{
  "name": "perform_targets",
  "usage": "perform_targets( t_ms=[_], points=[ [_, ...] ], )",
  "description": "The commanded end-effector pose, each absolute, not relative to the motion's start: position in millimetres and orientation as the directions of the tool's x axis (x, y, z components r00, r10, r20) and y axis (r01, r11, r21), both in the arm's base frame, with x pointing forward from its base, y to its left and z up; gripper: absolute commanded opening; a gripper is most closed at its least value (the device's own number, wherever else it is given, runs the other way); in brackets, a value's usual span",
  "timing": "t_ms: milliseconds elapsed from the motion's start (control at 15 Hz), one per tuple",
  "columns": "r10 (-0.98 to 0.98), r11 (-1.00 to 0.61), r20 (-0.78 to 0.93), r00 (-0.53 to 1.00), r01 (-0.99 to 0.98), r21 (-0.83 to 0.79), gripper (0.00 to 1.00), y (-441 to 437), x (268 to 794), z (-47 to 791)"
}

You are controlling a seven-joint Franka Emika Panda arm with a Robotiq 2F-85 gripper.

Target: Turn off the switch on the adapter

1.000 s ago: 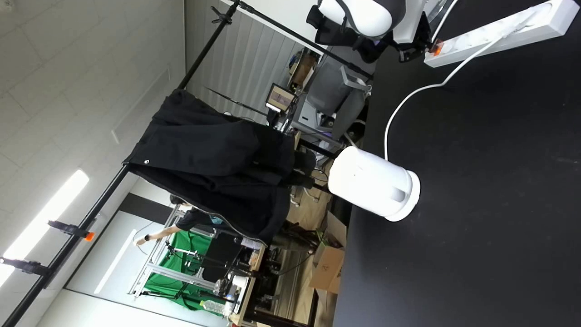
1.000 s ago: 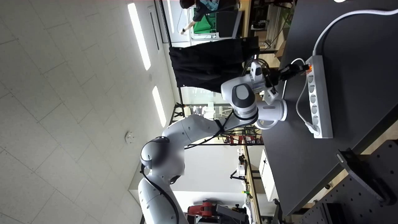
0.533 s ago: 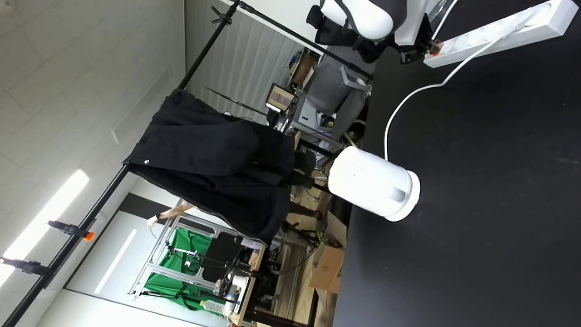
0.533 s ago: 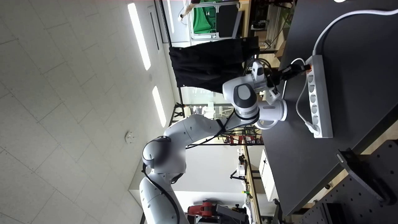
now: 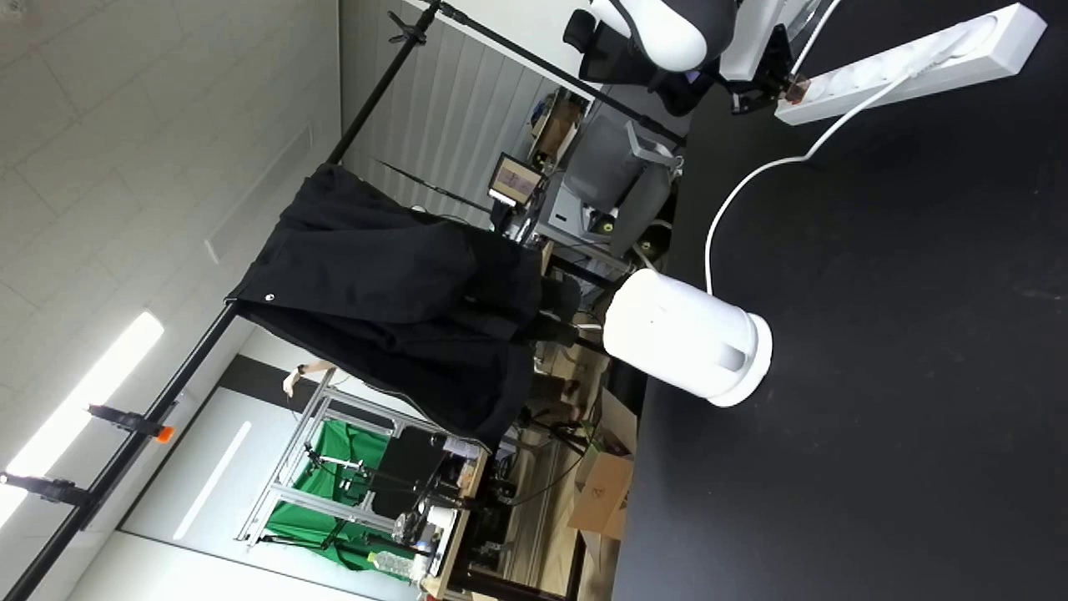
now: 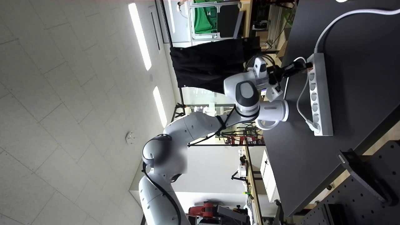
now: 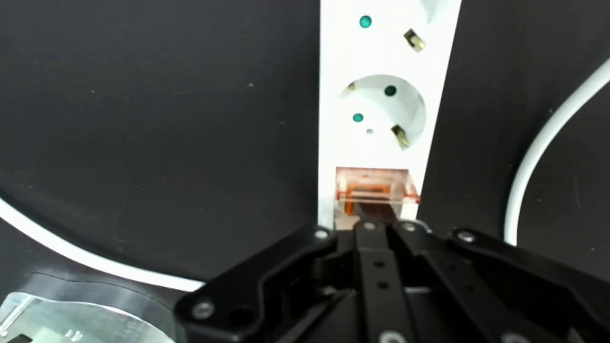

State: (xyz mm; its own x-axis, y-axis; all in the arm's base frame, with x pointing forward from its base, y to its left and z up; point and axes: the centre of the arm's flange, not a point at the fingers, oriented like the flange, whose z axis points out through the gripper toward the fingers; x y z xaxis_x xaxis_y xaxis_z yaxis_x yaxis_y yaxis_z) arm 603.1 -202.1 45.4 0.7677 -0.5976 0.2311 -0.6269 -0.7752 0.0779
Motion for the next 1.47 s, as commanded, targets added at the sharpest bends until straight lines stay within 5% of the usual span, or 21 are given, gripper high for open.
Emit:
perform_targets(
  t_ms=[0,867,1400],
  points=[
    [-0.631,-0.769,0.179,0.755,-0.640,-0.008,0.00,-227,607,15],
    [-0.678,-0.735,0.118,0.726,-0.660,-0.156,0.00,-254,603,34],
    [-0.647,-0.760,0.262,0.717,-0.634,-0.143,0.00,-228,578,116]
  ],
)
